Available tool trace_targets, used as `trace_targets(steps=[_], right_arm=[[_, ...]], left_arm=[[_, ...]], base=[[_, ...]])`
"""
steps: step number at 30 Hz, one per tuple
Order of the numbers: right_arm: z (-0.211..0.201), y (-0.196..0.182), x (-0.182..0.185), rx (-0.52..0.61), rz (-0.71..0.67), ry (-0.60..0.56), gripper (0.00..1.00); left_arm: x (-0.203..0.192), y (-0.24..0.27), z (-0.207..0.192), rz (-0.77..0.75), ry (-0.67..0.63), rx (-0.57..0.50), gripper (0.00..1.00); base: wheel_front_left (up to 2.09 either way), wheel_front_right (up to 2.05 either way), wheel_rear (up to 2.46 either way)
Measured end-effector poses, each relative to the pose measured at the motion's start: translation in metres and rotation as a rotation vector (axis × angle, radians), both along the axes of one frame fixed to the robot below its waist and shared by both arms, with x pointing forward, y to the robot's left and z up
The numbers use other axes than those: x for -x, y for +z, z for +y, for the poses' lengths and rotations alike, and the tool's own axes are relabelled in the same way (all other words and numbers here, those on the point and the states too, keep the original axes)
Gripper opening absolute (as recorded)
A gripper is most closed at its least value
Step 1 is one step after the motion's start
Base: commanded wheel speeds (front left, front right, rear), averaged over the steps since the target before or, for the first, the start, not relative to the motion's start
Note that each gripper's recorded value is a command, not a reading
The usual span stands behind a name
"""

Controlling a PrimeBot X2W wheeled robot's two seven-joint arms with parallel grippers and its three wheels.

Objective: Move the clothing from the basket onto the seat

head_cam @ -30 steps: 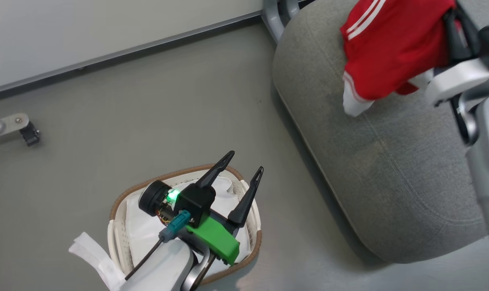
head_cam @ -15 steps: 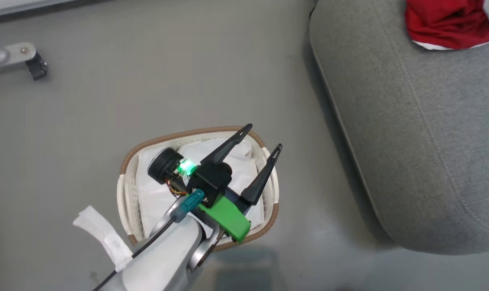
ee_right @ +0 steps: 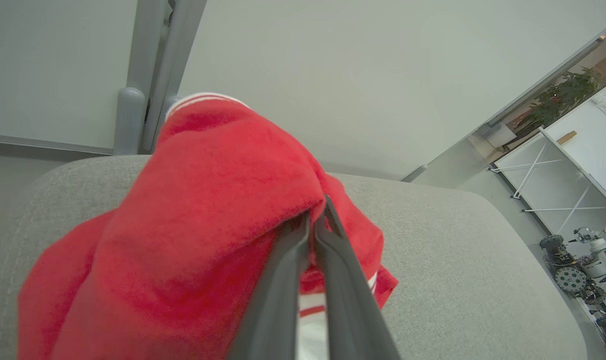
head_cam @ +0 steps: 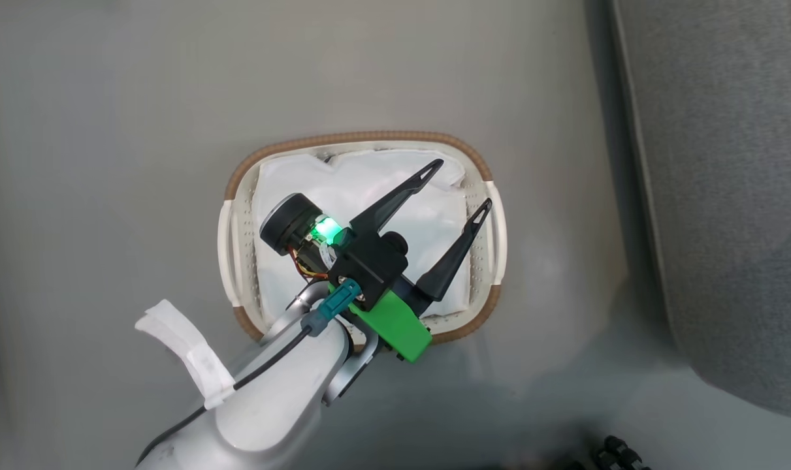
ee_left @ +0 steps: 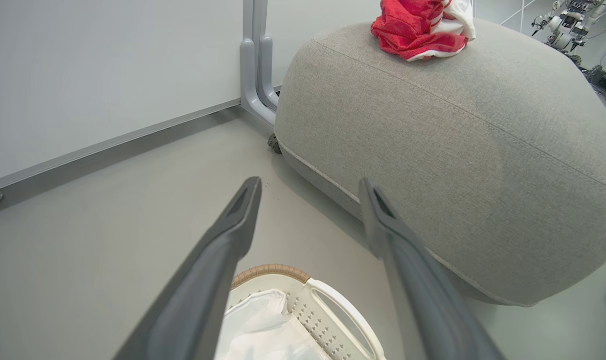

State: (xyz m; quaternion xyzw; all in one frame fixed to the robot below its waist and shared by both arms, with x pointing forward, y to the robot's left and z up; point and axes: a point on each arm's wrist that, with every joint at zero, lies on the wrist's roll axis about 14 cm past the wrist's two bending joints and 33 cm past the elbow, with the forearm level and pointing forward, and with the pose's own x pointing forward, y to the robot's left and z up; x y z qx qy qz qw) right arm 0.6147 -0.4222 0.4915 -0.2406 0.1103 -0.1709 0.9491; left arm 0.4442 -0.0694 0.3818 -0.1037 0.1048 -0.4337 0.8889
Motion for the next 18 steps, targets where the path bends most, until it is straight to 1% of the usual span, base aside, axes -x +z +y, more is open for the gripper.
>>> trace_targets(steps=[3, 5, 9, 10, 11, 12, 13, 18], right_arm=[[0.015, -0.045, -0.002, -0.038, 0.065, 0.019, 0.0], [0.022, -0.063, -0.003, -0.053, 0.091, 0.029, 0.0], [0.027, -0.081, 0.002, -0.065, 0.113, 0.034, 0.0], [0.025, -0.08, 0.004, -0.065, 0.108, 0.027, 0.1], [0.022, -0.078, 0.006, -0.065, 0.1, 0.019, 0.31], [0.02, -0.076, 0.008, -0.061, 0.096, 0.015, 0.82], [0.019, -0.075, 0.01, -0.056, 0.096, 0.015, 1.0], [0.022, -0.073, 0.02, -0.035, 0.102, 0.034, 1.0]], left_arm=[[-0.001, -0.014, 0.007, 0.027, 0.016, -0.014, 1.0], [-0.002, -0.021, 0.012, 0.04, 0.024, -0.026, 1.0], [-0.003, -0.025, 0.014, 0.047, 0.028, -0.033, 1.0], [-0.003, -0.025, 0.013, 0.046, 0.025, -0.032, 1.0], [-0.002, -0.025, 0.012, 0.046, 0.022, -0.032, 1.0], [-0.002, -0.025, 0.011, 0.045, 0.017, -0.033, 1.0], [-0.002, -0.024, 0.009, 0.043, 0.013, -0.032, 1.0], [-0.002, -0.018, 0.004, 0.029, 0.003, -0.024, 1.0]], base=[[0.0, 0.0, 0.0], [0.0, 0.0, 0.0], [0.0, 0.0, 0.0], [0.0, 0.0, 0.0], [0.0, 0.0, 0.0], [0.0, 0.0, 0.0], [0.0, 0.0, 0.0], [0.0, 0.0, 0.0]])
